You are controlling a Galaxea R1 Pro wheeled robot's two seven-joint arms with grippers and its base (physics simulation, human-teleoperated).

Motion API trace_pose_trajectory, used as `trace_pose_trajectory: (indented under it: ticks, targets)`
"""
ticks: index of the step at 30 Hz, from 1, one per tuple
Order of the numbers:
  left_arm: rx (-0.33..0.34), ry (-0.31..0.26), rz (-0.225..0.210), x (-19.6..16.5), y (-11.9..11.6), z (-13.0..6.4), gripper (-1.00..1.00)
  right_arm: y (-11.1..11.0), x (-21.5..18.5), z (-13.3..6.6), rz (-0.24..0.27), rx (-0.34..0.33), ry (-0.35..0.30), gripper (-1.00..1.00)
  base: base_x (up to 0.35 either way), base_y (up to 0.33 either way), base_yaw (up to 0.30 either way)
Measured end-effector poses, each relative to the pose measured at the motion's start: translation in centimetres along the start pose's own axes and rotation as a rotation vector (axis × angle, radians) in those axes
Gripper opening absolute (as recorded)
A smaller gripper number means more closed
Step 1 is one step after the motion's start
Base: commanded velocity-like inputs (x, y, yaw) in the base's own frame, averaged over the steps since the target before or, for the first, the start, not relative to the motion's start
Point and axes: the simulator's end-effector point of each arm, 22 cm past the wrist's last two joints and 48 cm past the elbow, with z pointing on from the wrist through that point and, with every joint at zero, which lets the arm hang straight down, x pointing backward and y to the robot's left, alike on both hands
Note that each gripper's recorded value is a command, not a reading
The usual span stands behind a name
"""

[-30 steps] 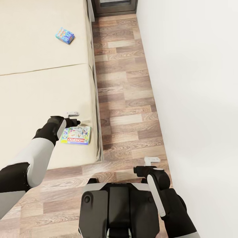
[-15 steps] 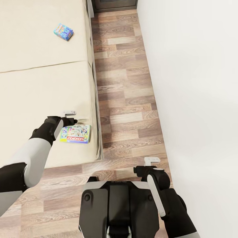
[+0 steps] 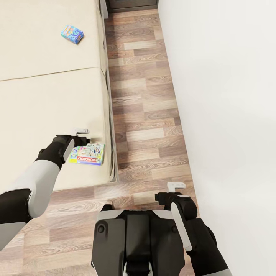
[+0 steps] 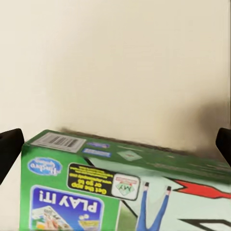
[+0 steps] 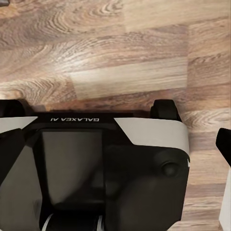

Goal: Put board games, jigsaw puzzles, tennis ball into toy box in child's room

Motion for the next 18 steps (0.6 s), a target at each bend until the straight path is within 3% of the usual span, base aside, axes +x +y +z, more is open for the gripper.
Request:
trace_pose_trajectory:
  ticks: [18]
  targets:
    - [0.001, -0.002, 0.000, -0.03, -0.02, -0.02, 1.00, -0.05, 0.01, 0.00, 0.000, 0.001, 0.000, 1.00, -0.007, -0.004, 0.000]
